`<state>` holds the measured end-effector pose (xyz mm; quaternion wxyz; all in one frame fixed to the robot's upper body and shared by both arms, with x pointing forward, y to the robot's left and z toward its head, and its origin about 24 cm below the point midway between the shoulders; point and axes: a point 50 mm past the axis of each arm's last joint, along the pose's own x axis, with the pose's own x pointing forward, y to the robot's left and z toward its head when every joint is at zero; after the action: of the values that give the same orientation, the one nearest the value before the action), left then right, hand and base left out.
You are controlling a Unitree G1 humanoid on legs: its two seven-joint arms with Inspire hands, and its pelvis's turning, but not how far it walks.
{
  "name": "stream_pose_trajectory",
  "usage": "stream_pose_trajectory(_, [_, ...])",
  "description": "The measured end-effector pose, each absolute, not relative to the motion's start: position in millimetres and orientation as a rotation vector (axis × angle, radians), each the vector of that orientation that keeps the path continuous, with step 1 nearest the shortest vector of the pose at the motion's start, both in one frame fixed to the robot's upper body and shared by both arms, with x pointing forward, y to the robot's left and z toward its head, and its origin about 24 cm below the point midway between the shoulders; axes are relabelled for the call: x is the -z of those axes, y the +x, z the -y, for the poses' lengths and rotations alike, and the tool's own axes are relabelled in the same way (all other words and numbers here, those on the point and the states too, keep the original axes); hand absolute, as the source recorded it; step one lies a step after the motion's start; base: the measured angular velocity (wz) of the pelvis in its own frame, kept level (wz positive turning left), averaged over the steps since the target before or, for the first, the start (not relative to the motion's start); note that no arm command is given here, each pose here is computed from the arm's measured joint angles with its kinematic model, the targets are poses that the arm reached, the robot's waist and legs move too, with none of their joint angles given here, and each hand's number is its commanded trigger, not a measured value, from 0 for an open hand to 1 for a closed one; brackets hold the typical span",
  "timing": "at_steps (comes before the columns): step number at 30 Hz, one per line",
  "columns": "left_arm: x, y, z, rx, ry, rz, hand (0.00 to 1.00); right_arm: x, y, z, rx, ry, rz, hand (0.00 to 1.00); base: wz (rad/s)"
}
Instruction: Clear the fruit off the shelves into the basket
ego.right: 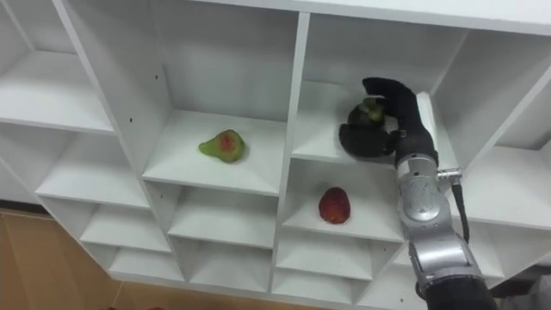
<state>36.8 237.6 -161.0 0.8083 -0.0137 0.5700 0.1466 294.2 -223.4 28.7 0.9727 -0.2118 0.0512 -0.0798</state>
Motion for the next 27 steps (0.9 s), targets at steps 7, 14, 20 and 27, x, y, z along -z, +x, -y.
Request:
stream_pose_trajectory(7, [160.7, 38.8, -237.0, -0.310, -0.021, -1.220, 1.00, -31.3, 297.1, 224.5, 0.174, -0.428, -0.107, 1.00, 0.00])
stream_pose_trajectory(14, [160.3, 41.1, -237.7, -0.302, -0.012, -1.216, 1.00, -30.4, 297.1, 222.6, 0.167, -0.432, -0.110, 1.00, 0.00])
stream_pose_trajectory(20, [160.1, 42.2, -237.2, -0.294, -0.005, -1.215, 1.00, -30.1, 297.1, 221.9, 0.165, -0.432, -0.110, 1.00, 0.00])
stream_pose_trajectory(27, [159.8, 45.8, -235.4, -0.279, 0.000, -1.206, 1.00, -27.5, 297.2, 221.8, 0.163, -0.417, -0.110, 1.00, 0.00])
